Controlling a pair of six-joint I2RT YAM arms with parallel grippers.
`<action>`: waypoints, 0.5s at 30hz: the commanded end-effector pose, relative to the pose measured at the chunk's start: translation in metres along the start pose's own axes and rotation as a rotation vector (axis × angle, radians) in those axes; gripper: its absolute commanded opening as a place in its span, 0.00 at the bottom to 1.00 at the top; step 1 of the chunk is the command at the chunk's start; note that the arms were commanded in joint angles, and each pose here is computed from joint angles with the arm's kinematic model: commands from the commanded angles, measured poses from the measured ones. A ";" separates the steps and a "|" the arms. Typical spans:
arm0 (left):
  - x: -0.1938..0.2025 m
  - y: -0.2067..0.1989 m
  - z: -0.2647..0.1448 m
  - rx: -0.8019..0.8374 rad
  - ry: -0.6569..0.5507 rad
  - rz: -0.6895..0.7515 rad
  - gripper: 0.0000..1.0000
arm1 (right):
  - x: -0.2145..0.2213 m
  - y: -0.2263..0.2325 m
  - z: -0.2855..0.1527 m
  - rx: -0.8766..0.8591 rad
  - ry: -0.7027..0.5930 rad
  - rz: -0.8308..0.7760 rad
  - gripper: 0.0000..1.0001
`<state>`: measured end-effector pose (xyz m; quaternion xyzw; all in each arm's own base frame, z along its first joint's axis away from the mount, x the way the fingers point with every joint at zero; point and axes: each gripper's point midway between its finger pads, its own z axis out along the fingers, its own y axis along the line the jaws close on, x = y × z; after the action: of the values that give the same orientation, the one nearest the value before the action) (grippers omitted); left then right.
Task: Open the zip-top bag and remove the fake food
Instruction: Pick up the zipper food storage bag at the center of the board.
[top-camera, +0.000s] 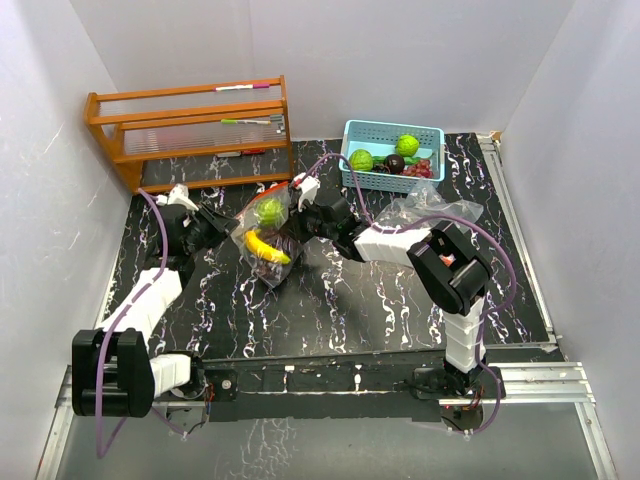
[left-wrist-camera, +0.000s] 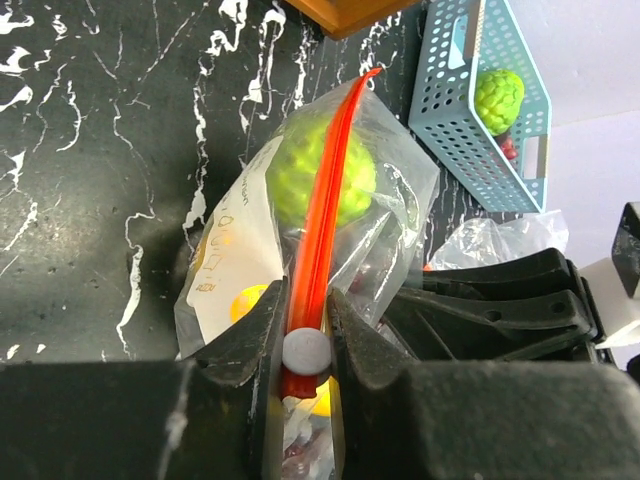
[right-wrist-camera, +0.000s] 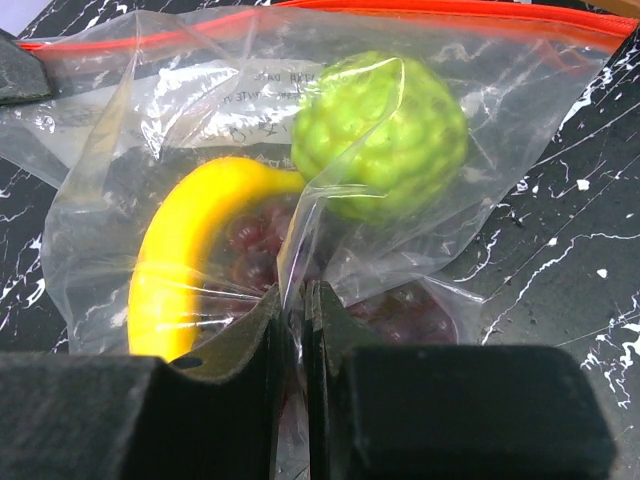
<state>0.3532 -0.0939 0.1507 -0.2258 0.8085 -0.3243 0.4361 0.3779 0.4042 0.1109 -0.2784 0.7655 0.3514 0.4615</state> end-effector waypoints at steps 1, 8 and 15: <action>-0.009 -0.004 -0.003 -0.016 -0.022 0.020 0.00 | -0.039 0.010 -0.007 -0.028 -0.105 -0.023 0.14; -0.022 -0.012 0.006 -0.011 -0.046 0.034 0.00 | -0.020 0.032 -0.032 -0.116 -0.062 -0.034 0.13; -0.043 -0.042 0.011 0.096 -0.083 0.112 0.00 | -0.002 0.090 -0.056 -0.233 0.022 -0.210 0.23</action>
<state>0.3703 -0.0913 0.1573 -0.2229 0.8123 -0.3076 0.4427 0.3236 0.3876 0.1087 -0.3191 0.7600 0.3728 0.4261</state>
